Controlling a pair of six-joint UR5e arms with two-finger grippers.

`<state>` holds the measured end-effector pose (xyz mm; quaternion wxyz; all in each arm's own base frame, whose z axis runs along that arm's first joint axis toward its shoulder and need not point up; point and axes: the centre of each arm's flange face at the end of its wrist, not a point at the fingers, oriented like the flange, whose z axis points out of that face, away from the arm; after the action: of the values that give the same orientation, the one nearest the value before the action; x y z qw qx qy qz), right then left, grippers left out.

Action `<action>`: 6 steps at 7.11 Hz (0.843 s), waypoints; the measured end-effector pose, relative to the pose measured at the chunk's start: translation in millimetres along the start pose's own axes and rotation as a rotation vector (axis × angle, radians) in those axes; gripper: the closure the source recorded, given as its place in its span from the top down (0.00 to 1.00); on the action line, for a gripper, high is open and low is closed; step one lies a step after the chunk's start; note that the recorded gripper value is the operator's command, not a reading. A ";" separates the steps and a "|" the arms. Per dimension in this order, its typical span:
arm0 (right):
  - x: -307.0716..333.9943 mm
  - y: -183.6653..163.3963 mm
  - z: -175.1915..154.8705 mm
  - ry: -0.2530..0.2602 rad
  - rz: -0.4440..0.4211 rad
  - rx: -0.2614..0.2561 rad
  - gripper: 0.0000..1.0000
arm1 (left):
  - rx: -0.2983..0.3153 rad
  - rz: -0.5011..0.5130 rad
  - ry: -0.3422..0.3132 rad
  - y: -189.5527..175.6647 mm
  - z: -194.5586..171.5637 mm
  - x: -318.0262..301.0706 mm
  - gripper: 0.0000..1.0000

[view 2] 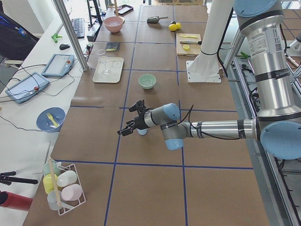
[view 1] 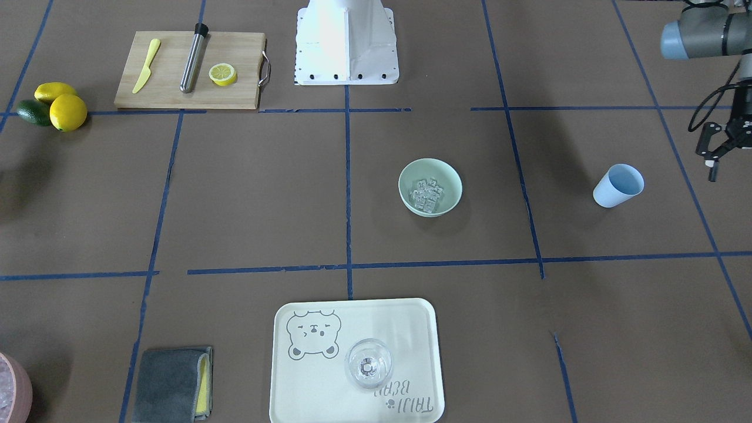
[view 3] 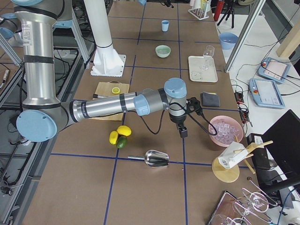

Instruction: Pour ice into bowl

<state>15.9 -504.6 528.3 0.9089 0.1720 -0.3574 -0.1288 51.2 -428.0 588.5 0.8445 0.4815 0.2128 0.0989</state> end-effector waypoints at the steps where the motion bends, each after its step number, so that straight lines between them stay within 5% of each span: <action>1: -16.7 -8.2 0.7 -0.015 -0.025 0.045 1.00 | -0.091 0.030 0.001 -6.7 -8.5 -40.3 1.00; 4: -93.5 -35.7 15.7 -0.104 -0.062 0.122 1.00 | -0.445 -0.186 -0.005 -0.3 -16.7 -129.1 1.00; 6: -176.0 -64.6 19.5 -0.194 -0.075 0.132 1.00 | -0.616 -0.400 0.104 4.5 -21.7 -151.5 1.00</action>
<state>-130.0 -504.7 409.0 0.8513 0.2314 -0.4447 -0.1548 -93.3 -465.2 622.7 0.9405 0.1479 0.3055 0.0157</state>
